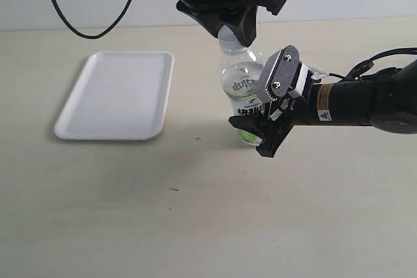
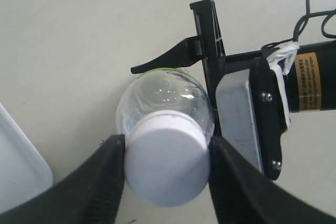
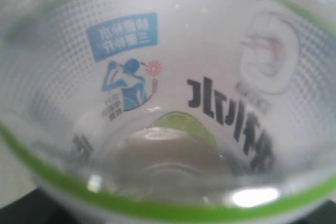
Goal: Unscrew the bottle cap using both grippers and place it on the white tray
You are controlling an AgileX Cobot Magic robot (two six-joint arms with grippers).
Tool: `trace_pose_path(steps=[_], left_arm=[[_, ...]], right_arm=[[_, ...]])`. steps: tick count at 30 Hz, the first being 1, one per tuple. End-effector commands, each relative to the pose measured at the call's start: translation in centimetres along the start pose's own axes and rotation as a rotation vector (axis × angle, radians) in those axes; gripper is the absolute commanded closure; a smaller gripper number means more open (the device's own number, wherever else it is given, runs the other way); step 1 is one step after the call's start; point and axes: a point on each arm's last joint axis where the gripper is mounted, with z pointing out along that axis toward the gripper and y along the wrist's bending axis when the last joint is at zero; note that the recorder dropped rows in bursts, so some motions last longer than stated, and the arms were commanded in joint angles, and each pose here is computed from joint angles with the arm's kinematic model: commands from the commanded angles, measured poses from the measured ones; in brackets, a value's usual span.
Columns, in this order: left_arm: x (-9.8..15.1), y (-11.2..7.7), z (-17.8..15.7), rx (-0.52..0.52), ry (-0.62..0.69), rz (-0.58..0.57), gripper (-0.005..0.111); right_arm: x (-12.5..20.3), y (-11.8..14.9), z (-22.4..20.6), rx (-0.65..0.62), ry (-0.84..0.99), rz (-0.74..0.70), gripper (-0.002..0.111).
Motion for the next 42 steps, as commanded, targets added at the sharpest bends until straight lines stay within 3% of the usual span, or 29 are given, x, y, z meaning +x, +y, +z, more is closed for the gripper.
trace_pose_path(steps=[1, 2, 4, 5, 7, 8, 22, 28, 35, 42], left_arm=[[-0.18, -0.82, -0.52, 0.054, -0.026, -0.017, 0.107], [-0.18, -0.82, -0.52, 0.054, -0.027, 0.0, 0.107], [-0.23, -0.82, -0.52, 0.054, -0.033, -0.001, 0.095], [-0.27, -0.82, -0.52, 0.054, -0.037, -0.001, 0.08], [-0.35, -0.82, -0.53, 0.054, -0.046, -0.001, 0.06], [-0.39, -0.82, -0.53, 0.054, -0.05, -0.001, 0.056], [-0.51, -0.57, -0.52, 0.026, -0.063, 0.01, 0.055], [-0.51, -0.57, -0.52, 0.026, -0.063, 0.01, 0.035], [-0.57, -0.35, -0.52, 0.001, -0.069, 0.021, 0.035], [-0.76, -0.15, -0.54, -0.025, -0.089, 0.12, 0.035]], right_arm=[[1.71, 0.13, 0.05, 0.009, 0.136, 0.008, 0.108], [1.71, 0.14, 0.05, 0.008, 0.136, 0.006, 0.108], [1.71, 0.14, 0.05, 0.008, 0.136, 0.006, 0.108], [1.71, 0.14, 0.05, 0.008, 0.136, 0.006, 0.108], [1.71, 0.14, 0.05, 0.008, 0.136, 0.006, 0.108], [1.71, 0.14, 0.05, 0.008, 0.136, 0.006, 0.108], [1.73, 0.14, 0.04, 0.008, 0.138, 0.02, 0.108], [1.73, 0.16, 0.04, 0.006, 0.139, 0.018, 0.108], [1.73, 0.16, 0.04, 0.006, 0.139, 0.018, 0.108], [1.75, 0.15, 0.04, 0.007, 0.141, 0.018, 0.108]])
